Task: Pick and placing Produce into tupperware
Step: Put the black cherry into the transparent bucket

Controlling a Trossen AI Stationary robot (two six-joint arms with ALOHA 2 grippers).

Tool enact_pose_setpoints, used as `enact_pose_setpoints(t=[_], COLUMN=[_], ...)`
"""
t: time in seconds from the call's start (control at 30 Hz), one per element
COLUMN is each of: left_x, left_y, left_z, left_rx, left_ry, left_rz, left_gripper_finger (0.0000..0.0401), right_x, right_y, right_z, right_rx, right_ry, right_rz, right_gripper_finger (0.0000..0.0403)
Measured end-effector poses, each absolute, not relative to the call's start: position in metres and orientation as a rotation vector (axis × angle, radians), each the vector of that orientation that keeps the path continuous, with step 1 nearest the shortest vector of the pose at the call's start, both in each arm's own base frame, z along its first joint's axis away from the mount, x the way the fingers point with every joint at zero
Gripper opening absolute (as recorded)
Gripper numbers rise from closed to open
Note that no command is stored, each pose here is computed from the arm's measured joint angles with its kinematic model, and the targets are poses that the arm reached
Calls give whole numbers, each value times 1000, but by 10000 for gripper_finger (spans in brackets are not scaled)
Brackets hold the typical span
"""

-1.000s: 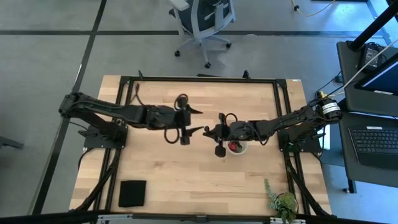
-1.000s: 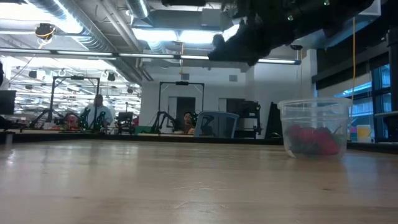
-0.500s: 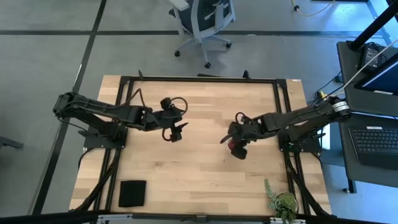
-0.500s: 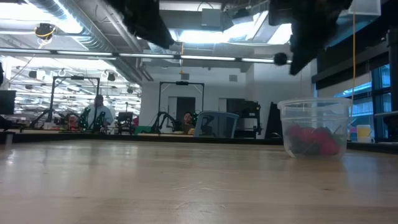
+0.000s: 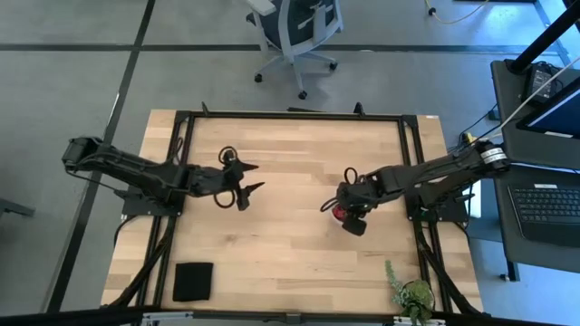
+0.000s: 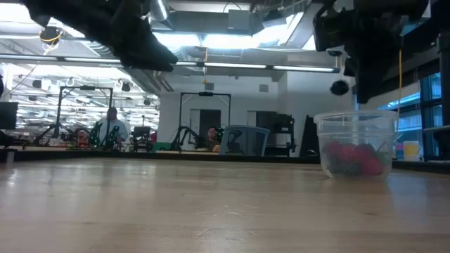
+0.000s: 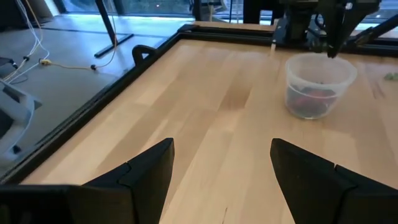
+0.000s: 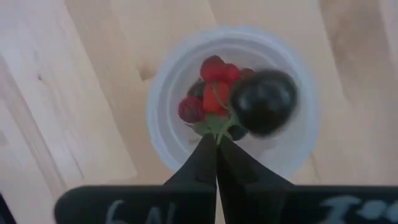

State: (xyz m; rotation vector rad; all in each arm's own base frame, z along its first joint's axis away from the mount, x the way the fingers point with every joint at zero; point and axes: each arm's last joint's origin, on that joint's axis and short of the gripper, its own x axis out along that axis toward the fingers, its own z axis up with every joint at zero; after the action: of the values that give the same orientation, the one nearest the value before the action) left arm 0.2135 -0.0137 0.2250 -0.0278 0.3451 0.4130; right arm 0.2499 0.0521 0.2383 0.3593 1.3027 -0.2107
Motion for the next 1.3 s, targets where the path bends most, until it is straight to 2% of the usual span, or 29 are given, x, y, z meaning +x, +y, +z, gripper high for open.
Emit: enact_pose_setpoints(t=[0.23,0.63,1.3], left_x=[208,208,207], left_y=[-13,-13,-13], left_z=[211,209,208], left_rx=[-34,-44,-45], left_ry=[352,355,362], left_rz=[400,403,404], left_gripper_finger=[260,260,260], right_x=[251,246,252], right_y=[53,52,43], right_z=[223,198,185], right_rx=[381,408,399], right_ry=[1326,1310,1336], right_rz=[-226,-229,-253], right_gripper_finger=[0,0,0])
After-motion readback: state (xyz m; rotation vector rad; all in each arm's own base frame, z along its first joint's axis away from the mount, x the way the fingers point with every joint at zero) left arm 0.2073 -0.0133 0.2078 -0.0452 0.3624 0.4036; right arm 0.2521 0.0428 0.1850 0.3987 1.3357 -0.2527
